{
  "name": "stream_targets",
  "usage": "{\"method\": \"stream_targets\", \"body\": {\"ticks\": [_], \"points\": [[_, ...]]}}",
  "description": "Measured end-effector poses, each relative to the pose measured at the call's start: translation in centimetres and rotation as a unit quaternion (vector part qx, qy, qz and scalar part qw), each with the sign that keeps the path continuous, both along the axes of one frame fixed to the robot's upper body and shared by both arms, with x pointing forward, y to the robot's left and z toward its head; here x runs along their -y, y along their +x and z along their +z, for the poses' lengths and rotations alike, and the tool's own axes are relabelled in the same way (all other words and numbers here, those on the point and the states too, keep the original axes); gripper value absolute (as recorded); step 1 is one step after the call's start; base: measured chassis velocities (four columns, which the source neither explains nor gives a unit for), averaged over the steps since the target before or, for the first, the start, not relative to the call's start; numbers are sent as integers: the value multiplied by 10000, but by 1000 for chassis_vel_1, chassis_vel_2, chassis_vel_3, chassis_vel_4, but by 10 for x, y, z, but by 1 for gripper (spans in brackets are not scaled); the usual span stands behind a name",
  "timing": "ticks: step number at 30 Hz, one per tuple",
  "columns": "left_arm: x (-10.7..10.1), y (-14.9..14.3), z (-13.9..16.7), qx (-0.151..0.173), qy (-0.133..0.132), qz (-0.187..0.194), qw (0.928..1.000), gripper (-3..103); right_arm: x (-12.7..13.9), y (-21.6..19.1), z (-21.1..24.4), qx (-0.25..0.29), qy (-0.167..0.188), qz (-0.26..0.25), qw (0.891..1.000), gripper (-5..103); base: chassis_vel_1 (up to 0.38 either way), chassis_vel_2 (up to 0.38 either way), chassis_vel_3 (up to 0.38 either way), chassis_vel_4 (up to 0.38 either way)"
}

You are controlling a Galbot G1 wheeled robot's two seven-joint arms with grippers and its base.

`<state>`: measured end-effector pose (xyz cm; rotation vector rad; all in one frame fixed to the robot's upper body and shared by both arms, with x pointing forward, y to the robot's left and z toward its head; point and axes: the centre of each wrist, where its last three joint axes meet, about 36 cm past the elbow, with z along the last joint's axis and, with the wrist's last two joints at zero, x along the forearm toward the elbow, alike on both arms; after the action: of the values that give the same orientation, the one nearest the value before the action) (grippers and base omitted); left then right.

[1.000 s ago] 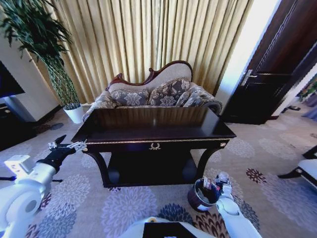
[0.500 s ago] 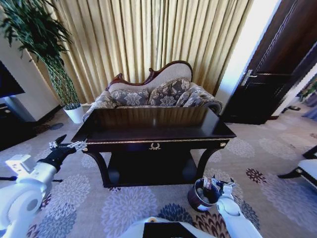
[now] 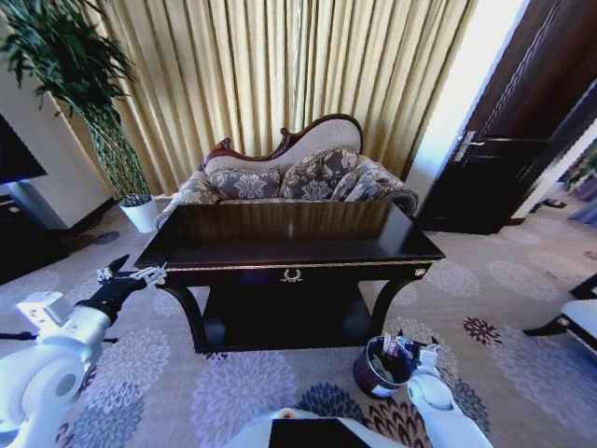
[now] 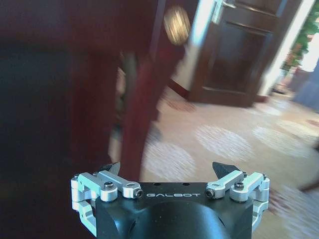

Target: Move to the front of the table and place the trash on the table into the trash bin.

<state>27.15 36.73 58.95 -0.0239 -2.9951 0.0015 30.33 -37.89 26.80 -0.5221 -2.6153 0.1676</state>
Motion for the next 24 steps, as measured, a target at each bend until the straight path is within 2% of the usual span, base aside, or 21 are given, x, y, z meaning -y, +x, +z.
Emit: {"method": "stream_targets", "body": {"ticks": [1, 3, 4, 8, 9, 12, 14, 16, 17, 19, 24], "points": [[0, 0, 0, 0, 0, 0, 10000, 100, 0, 0, 0, 0, 0, 0, 10000, 100, 0, 0, 0, 0], [-1, -1, 0, 6, -5, 11, 10000, 100, -10, 2, 41, 333, 216, 308, 9987, 100, 0, 0, 0, 0], [-1, -1, 0, 6, -5, 11, 10000, 100, -10, 2, 41, 333, 216, 308, 9987, 100, 0, 0, 0, 0], [0, -6, 1, 97, -26, 53, 9999, 100, -38, 6, 136, 1091, 549, 1072, 9867, 100, 0, 0, 0, 0], [0, -6, 1, 97, -26, 53, 9999, 100, -38, 6, 136, 1091, 549, 1072, 9867, 100, 0, 0, 0, 0], [-2, -14, 7, 226, -54, 119, 9997, 100, -64, -4, 209, 1611, 677, 1587, 9717, 100, 0, 0, 0, 0], [-2, -15, 9, 255, -62, 129, 9996, 100, -69, -8, 222, 1693, 719, 1695, 9682, 100, 0, 0, 0, 0], [-3, -19, 15, 345, -73, 147, 9993, 100, -86, -25, 265, 1908, 915, 2077, 9550, 100, 0, 0, 0, 0], [-3, -19, 15, 345, -73, 147, 9993, 100, -86, -25, 265, 1908, 915, 2077, 9550, 100, 0, 0, 0, 0], [-2, -21, 19, 407, -68, 131, 9991, 100, -94, -35, 285, 2039, 1010, 2275, 9468, 100, 0, 0, 0, 0], [3, -22, 21, 438, -66, 35, 9990, 100, -99, -41, 290, 2081, 1025, 2341, 9441, 100, 0, 0, 0, 0]]}}
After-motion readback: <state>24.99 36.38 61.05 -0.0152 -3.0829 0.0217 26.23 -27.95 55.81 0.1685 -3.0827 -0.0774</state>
